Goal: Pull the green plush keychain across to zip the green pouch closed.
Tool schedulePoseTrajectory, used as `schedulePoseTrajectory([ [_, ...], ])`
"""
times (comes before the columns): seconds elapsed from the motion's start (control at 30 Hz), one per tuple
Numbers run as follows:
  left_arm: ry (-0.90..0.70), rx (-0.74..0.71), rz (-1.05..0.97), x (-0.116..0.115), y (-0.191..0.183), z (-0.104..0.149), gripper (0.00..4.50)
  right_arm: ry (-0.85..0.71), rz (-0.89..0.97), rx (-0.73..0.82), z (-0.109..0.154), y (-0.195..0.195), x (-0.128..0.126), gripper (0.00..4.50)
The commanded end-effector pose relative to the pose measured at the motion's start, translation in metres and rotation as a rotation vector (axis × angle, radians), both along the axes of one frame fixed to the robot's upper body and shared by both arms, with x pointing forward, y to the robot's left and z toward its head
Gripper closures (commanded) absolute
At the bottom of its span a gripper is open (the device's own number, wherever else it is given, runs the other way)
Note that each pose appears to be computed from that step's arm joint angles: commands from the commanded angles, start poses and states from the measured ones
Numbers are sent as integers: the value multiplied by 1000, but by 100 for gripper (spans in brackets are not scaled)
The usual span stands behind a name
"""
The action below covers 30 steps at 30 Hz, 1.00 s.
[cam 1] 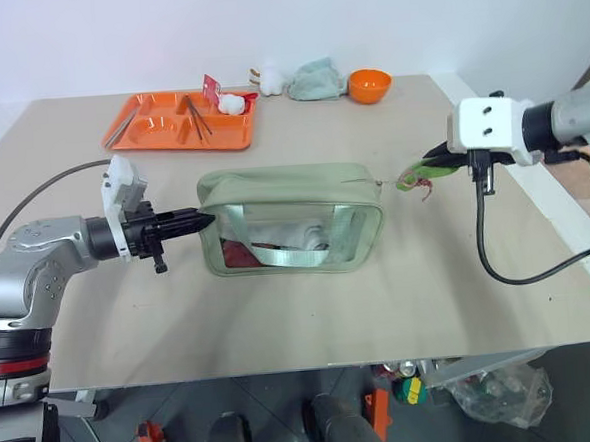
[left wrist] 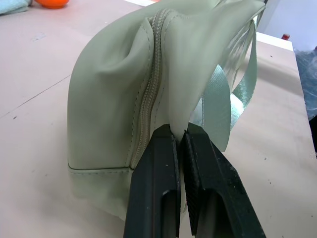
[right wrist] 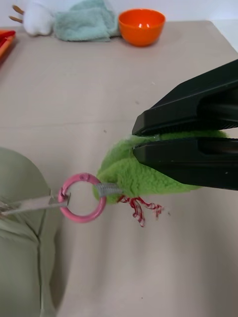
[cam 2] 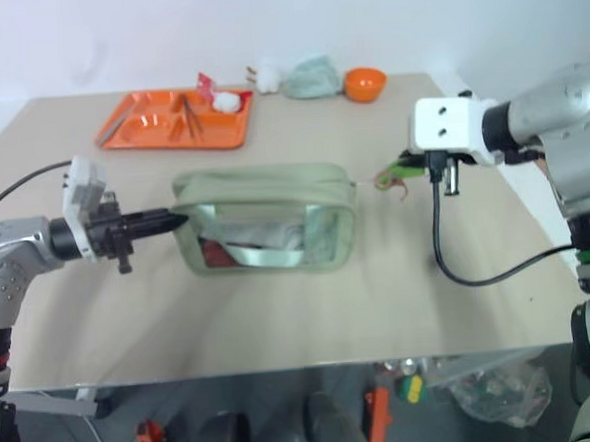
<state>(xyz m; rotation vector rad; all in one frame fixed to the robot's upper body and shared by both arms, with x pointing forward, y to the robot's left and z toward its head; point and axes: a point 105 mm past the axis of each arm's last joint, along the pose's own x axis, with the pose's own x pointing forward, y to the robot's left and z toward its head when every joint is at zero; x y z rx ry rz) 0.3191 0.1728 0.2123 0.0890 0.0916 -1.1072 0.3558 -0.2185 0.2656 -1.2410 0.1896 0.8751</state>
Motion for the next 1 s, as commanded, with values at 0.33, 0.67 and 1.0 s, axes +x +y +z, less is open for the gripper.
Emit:
schedulePoseTrajectory([
  [0.33,-23,7,21,-3,7,10,450,0,-146,227,-79,22,19,448],
  [0.67,-16,3,17,-4,6,11,450,238,65,85,-125,49,-25,448],
  [1.0,-7,-2,19,-2,5,11,450,209,35,188,-122,68,-15,448],
])
